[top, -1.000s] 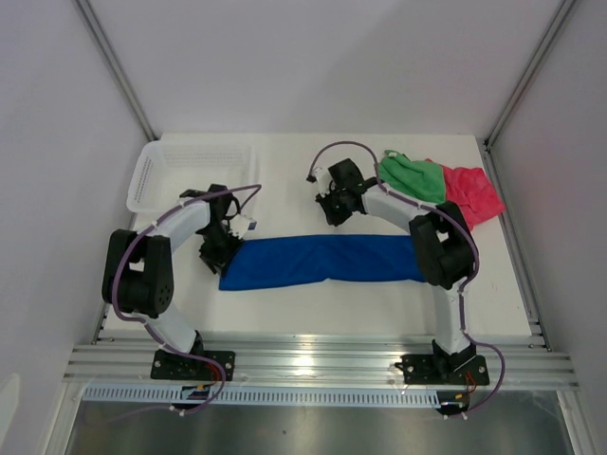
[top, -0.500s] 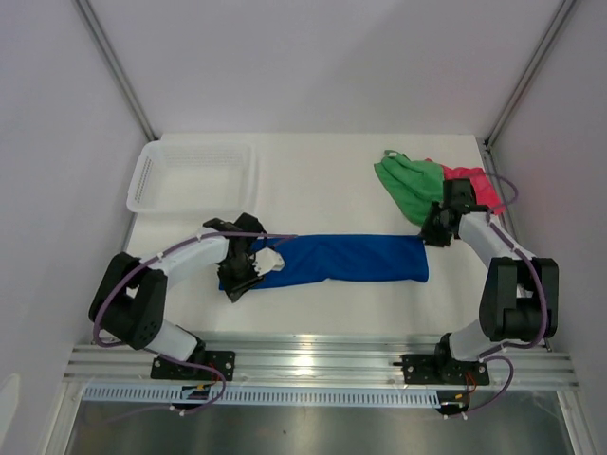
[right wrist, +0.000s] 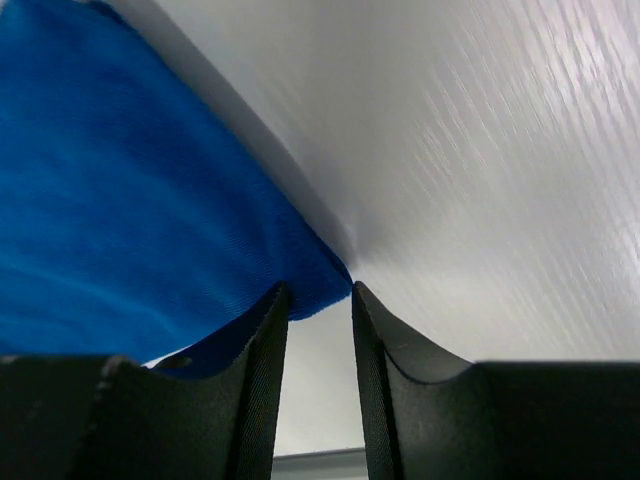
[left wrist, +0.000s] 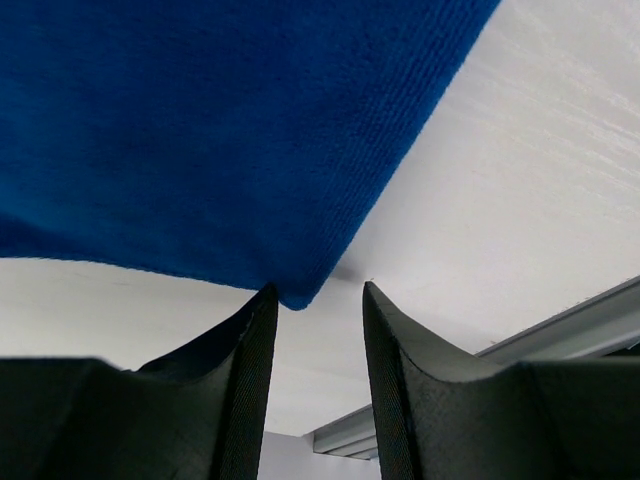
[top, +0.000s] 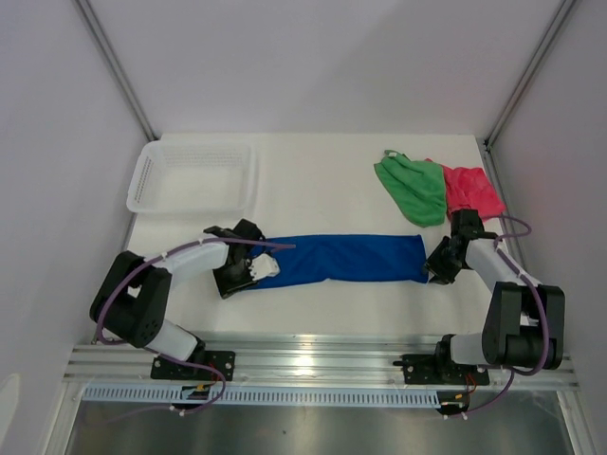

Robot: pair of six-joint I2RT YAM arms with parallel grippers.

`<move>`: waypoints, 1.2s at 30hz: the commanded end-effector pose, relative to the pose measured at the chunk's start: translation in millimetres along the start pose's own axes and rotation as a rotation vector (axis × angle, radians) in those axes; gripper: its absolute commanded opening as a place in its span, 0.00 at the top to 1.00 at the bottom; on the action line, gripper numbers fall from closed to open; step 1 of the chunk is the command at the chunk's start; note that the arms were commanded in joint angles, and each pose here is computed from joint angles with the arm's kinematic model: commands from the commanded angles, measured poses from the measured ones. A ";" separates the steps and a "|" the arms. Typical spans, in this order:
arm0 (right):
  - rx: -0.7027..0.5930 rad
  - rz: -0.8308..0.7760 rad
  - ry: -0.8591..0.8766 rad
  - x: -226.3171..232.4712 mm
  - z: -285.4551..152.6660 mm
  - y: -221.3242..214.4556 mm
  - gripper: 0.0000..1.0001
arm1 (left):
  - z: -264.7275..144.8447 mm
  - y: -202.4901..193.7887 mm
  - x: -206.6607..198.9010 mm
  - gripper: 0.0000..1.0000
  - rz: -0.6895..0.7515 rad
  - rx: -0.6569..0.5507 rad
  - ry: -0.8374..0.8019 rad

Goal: Roll the towels
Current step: Fold the towel

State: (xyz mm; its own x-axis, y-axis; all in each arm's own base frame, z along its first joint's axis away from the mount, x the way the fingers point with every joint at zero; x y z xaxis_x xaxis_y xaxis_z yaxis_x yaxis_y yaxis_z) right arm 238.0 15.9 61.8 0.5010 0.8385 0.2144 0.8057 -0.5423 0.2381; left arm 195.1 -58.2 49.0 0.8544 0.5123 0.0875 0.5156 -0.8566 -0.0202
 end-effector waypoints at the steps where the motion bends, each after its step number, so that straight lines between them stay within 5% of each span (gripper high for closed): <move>1: -0.014 0.061 -0.034 -8.4 -8.1 -6.2 0.61 | 11.9 -5.7 1.1 0.57 0.035 0.016 0.014; 5: -0.005 0.117 0.040 -0.5 -3.0 -12.6 0.56 | 21.2 -2.4 3.2 0.60 0.012 0.014 0.028; 9: 0.023 0.185 0.075 5.2 9.2 -17.8 0.55 | 22.6 -1.9 6.6 0.91 0.002 0.020 0.050; 14: 0.016 0.239 0.060 -0.4 23.2 -23.2 0.58 | 26.4 -11.8 2.7 0.99 0.013 0.035 0.052; 19: -0.022 0.255 -0.007 -12.1 24.5 -14.7 0.85 | 24.1 -15.5 6.4 0.99 0.000 0.029 0.069; 24: -0.059 0.250 -0.047 -27.5 18.1 -8.6 1.00 | 22.1 -21.1 13.3 0.99 -0.009 0.032 0.088; 32: -0.057 0.199 -0.039 -30.8 11.6 -10.6 0.97 | 19.3 -17.1 7.8 0.99 -0.013 0.016 0.040; 36: -0.035 0.180 -0.081 -36.6 5.5 -14.7 0.66 | 16.4 -16.7 4.5 0.80 -0.015 0.009 0.019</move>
State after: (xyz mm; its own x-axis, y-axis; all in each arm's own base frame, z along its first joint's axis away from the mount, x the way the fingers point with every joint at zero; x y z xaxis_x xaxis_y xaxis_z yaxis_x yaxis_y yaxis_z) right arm 223.6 4.1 43.4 0.6566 0.7057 0.2663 0.6703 -0.7078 0.2230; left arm 200.7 -36.2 38.9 0.8417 0.5081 0.1830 0.5238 -0.8505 -0.0482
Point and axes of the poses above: each gripper's point midway between its finger pads, its own z axis out along the fingers, its own x axis along the line the jaws close on, y = z × x, the point moved 3 cm from there along -z, back along the fingers, and after that the axes turned 7 degrees about -z, right-handed, at the moved point
